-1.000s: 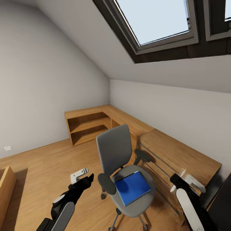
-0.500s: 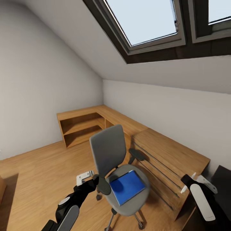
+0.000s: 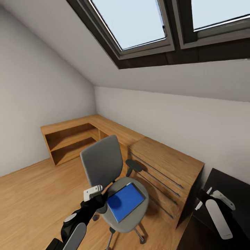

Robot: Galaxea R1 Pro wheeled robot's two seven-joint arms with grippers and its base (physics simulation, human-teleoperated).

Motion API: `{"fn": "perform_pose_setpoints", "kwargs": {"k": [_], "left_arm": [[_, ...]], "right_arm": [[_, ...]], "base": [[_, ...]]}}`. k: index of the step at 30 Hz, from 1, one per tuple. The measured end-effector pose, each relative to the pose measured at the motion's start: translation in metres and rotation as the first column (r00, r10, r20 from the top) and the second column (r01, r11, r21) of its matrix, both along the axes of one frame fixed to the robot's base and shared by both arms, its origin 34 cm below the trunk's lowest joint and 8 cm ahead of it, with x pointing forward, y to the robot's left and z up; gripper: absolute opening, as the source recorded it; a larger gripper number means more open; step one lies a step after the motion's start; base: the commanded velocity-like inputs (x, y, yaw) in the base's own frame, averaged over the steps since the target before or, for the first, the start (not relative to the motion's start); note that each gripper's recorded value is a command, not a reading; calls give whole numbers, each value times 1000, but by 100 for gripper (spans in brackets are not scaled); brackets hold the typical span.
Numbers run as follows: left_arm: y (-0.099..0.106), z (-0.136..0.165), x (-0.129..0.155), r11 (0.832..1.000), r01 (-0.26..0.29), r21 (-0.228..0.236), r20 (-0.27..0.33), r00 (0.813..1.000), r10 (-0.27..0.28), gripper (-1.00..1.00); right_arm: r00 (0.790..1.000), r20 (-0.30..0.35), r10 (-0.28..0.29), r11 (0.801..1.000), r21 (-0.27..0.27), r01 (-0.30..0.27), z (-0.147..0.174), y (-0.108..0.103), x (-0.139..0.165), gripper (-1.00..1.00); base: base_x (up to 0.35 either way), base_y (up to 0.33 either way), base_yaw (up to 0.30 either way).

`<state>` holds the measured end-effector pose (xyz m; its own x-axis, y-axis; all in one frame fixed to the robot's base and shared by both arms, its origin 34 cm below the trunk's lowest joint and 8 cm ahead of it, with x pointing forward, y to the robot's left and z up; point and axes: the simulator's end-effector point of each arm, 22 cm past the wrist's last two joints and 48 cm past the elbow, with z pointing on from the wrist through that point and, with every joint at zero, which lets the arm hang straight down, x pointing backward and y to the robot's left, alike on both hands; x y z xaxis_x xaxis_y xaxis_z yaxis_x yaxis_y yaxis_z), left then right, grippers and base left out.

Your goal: In the bedroom, organize the workspace by keeping the computer under the desk, ensuring the monitor is on the desk, placing the keyboard on the desk next to the monitor, placing the mouse on the desk next to the keyboard, moving the folder from the swivel chair onto the desk next to the mouse, stacking the notebook on top of the folder with the pen on top of the notebook, and positioning the swivel chair next to the desk.

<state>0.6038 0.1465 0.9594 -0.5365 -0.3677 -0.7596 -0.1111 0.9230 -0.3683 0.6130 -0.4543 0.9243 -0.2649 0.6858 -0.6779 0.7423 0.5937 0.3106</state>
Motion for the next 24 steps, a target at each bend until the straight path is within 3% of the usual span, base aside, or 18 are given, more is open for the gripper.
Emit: {"fn": "perform_pose_setpoints", "kwargs": {"k": [10,18,24], "left_arm": [[-5,-1,-2,1000,12,2,-3,1000,-12,100],[-5,-3,-3,1000,13,2,-7,1000,-13,100],[-5,-6,-3,1000,13,4,-12,1000,-13,100]], "right_arm": [[1000,0,9,1000,1,-9,-1,3,1,-100],[1000,0,13,1000,1,-13,-1,7,2,-100],[1000,5,15,1000,1,-15,-1,9,3,-100]], "base": [[11,-81,-268],[126,-290,-43],[37,-73,-2]]}}
